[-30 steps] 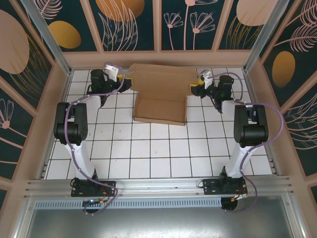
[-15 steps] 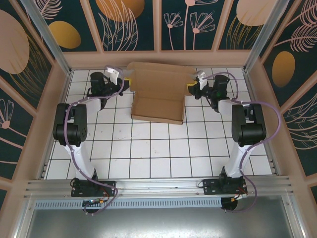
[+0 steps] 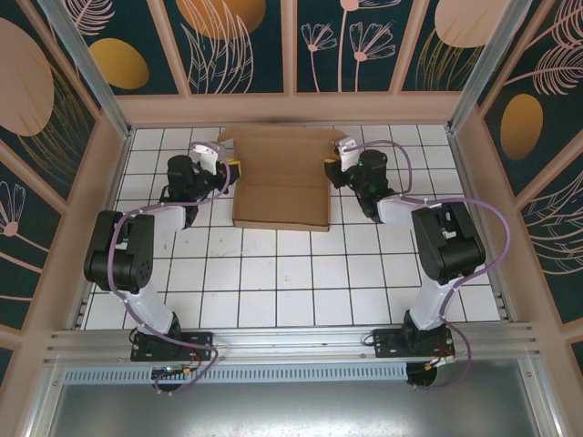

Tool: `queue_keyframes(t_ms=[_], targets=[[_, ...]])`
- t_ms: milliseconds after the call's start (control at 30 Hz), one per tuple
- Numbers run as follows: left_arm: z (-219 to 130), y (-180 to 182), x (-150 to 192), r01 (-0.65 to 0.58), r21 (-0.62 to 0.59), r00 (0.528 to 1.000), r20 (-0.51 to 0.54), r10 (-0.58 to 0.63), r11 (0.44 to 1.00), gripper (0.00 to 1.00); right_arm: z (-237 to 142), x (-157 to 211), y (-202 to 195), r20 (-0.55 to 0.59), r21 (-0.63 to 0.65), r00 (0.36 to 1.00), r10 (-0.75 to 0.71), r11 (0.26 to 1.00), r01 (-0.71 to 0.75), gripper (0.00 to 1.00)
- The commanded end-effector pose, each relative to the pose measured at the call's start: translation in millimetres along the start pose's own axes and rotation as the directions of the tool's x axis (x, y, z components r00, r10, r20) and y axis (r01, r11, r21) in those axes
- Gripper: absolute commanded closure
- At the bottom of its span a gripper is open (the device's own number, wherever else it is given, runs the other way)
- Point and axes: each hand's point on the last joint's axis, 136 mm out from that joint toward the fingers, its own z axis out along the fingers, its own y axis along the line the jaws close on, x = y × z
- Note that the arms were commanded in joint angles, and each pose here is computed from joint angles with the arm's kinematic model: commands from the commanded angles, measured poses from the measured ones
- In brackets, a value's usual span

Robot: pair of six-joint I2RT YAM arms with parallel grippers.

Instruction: Fold the paper box

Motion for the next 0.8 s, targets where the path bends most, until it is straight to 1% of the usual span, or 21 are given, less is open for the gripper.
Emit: queue_keyframes(t_ms=[0,67,267,333,400,500,633,767], targets=[[-7,-20,-9,-0.003,0.021,0.999,0.041,0.002,1.000,0.74,-8,-21,7,0.079,0.040,0.992,0.097,0.994,-0.100,0.69],[-10,-21,-6,0.003,0.013,0.999,0.039,-0.004,1.000,0.72,-11,-25,14,0.108,0.021,0.986,0.131,0.991,-0.134,0.63],[-14,-24,-5,0.025,0.002,0.999,0.037,-0.025,1.000,0.69,-13,-30,21,0.154,0.005,0.962,0.226,0.973,-0.229,0.58],[-16,-22,-6,0.032,-0.008,0.999,0.043,-0.032,0.999,0.69,-14,-32,18,0.166,0.024,0.955,0.246,0.967,-0.253,0.57],[-17,-22,-8,0.037,-0.014,0.998,0.050,-0.037,0.999,0.68,-14,-34,13,0.172,0.053,0.948,0.268,0.958,-0.281,0.58],[-17,-22,-9,0.064,-0.011,0.996,0.058,-0.064,0.998,0.67,-14,-39,18,0.187,0.035,0.940,0.287,0.954,-0.298,0.60],[-18,-26,-7,0.099,0.010,0.992,0.072,-0.100,0.995,0.67,-7,-39,32,0.169,-0.009,0.923,0.345,0.937,-0.348,0.60],[-18,-29,-3,0.098,0.019,0.993,0.061,-0.099,0.995,0.68,2,-38,52,0.134,-0.027,0.914,0.382,0.924,-0.382,0.60]])
